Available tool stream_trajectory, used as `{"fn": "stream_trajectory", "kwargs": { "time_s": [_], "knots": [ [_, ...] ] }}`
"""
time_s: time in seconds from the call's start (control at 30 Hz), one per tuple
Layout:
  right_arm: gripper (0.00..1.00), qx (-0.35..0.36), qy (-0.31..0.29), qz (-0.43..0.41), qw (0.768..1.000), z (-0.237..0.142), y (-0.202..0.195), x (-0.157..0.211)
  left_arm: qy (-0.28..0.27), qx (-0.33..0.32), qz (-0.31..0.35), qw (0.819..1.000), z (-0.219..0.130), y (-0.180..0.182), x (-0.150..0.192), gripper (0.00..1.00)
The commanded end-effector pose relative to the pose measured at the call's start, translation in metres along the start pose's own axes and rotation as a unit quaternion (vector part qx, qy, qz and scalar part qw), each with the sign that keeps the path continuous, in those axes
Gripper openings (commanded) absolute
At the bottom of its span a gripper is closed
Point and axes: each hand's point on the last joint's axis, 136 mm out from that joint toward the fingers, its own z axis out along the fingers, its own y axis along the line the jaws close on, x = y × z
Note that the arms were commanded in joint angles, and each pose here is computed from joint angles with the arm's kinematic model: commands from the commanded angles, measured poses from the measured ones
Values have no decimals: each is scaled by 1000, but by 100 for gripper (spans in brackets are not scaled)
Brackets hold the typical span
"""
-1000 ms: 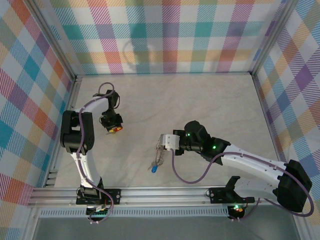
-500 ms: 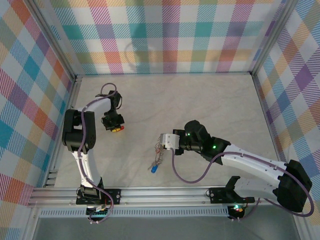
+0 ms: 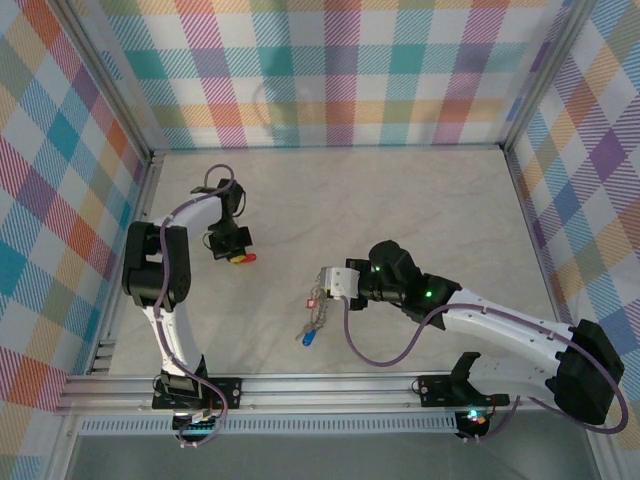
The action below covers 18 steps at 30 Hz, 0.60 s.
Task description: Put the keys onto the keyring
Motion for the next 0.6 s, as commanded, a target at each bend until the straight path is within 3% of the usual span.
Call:
{"fn": "stream_trajectory", "kwargs": {
  "time_s": [0.0,0.17,0.3,0.4,0.57],
  "knots": [
    [0,-2,-35,1,999,-6,-3,-22,-2,45,36,998,-32,-15,12,0],
    [0,-27,-37,11,999,-4,7,-20,-21,127,79,989,-69,-43,19,0],
    [0,-48,-44,20,998,-2,14,-21,-40,215,155,963,-106,-80,36,0],
    [0,-57,-61,30,996,-2,16,-26,-71,279,254,923,-138,-111,61,0],
    [0,-67,-88,47,993,-4,16,-33,-148,375,430,808,-199,-144,114,0]
  ]
}}
